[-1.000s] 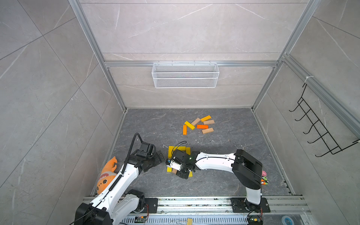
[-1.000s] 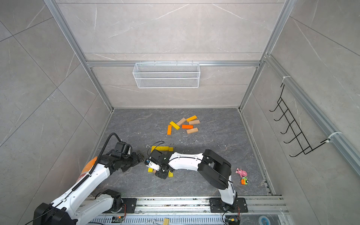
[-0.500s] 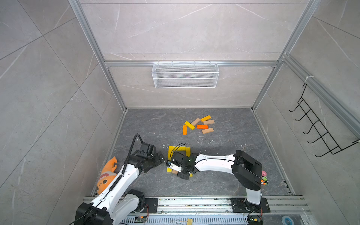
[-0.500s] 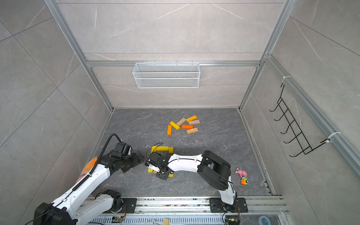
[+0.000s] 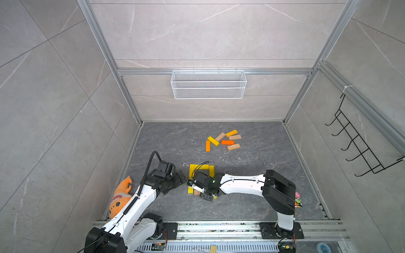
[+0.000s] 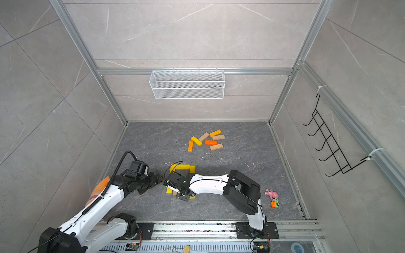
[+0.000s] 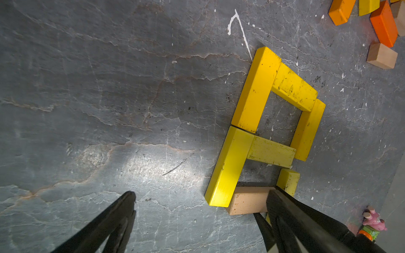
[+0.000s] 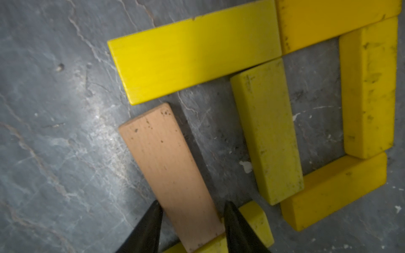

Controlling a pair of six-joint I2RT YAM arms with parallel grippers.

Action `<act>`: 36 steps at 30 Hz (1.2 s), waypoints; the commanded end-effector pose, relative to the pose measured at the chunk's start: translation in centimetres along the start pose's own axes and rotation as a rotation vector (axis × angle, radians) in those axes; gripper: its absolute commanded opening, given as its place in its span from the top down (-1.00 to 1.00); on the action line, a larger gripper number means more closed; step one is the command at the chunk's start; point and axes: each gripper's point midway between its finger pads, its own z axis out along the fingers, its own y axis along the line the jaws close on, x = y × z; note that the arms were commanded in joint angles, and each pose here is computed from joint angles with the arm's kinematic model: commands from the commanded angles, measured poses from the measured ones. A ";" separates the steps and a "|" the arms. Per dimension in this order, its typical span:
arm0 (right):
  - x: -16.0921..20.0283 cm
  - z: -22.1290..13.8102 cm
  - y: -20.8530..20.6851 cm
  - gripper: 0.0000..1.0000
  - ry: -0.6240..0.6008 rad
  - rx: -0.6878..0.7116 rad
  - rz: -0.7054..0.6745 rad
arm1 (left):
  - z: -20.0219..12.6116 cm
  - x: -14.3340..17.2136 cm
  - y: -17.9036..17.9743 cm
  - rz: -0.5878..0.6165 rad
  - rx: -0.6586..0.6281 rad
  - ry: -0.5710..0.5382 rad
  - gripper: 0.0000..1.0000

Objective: Assemble the number 8 with building blocks
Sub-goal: Assemble the building block at the center of the board, then adjust the building block at the center of the board.

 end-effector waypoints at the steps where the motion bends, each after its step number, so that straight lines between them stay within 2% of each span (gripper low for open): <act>1: -1.1 -1.0 0.9 -0.02 -0.038 -0.037 0.003 | -0.3 -0.3 -0.6 -0.002 0.028 -0.011 -0.93; 9: -1.0 0.2 1.4 0.10 -0.012 -0.051 0.000 | -0.1 -0.2 -0.5 -0.004 0.029 -0.007 -0.92; 19: -1.0 0.6 1.0 0.12 0.006 -0.031 -0.029 | 0.0 -0.2 -0.5 -0.004 0.031 -0.003 -0.93; 23: -1.4 -0.2 0.7 -0.04 -0.015 -0.023 -0.029 | 0.2 -0.1 -0.5 -0.007 0.034 0.000 -0.93; 26: -1.8 -1.3 0.5 -0.07 -0.042 -0.016 -0.017 | 0.2 -0.1 -0.6 -0.008 0.038 0.002 -0.92; 31: -2.2 -3.9 -0.2 -0.08 -0.121 -0.001 0.099 | 0.4 -0.2 -1.0 0.005 0.053 0.010 -0.93; 36: -0.9 -5.7 -1.1 -0.04 -0.170 0.027 0.400 | 0.6 0.1 -1.2 0.022 0.073 0.021 -0.92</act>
